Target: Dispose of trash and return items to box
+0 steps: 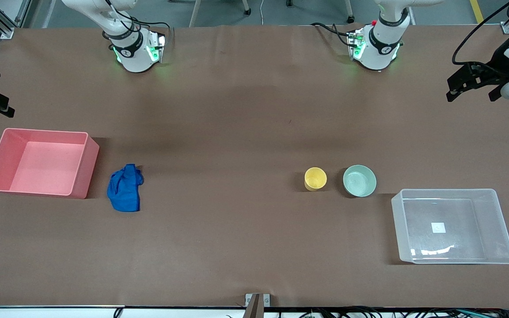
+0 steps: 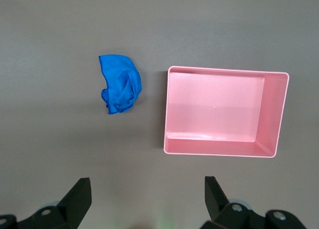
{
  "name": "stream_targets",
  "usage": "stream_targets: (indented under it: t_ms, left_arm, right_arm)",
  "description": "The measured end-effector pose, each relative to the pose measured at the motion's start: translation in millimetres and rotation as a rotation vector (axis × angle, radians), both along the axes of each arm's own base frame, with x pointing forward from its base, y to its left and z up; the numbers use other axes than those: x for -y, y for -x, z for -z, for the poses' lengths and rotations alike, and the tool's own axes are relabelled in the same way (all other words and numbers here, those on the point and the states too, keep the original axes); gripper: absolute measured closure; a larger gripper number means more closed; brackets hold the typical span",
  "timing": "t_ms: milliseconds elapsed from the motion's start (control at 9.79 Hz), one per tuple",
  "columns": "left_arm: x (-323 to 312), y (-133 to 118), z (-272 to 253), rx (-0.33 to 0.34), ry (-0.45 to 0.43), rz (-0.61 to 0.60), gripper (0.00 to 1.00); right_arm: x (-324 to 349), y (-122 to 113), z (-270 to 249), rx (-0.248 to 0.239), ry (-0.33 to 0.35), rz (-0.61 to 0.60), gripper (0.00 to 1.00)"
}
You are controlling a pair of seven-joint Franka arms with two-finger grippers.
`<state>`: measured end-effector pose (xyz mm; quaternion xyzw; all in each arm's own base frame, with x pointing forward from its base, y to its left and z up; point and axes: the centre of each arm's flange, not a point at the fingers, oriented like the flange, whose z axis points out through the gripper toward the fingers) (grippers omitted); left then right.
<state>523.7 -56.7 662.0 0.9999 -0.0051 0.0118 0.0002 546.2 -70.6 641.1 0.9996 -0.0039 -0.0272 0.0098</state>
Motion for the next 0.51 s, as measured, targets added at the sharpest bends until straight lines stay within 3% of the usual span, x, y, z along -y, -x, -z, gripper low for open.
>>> stream_targets:
  t_ms: [307, 511]
  left_arm:
    - [0, -20, 37, -0.062, 0.001, -0.001, 0.00]
    - [1, -32, 79, -0.067, 0.002, -0.014, 0.00]
  right_arm:
    - [0, 0, 0, 0.000, 0.000, 0.000, 0.00]
    - [0, -1, 0, 0.009, 0.001, 0.000, 0.00]
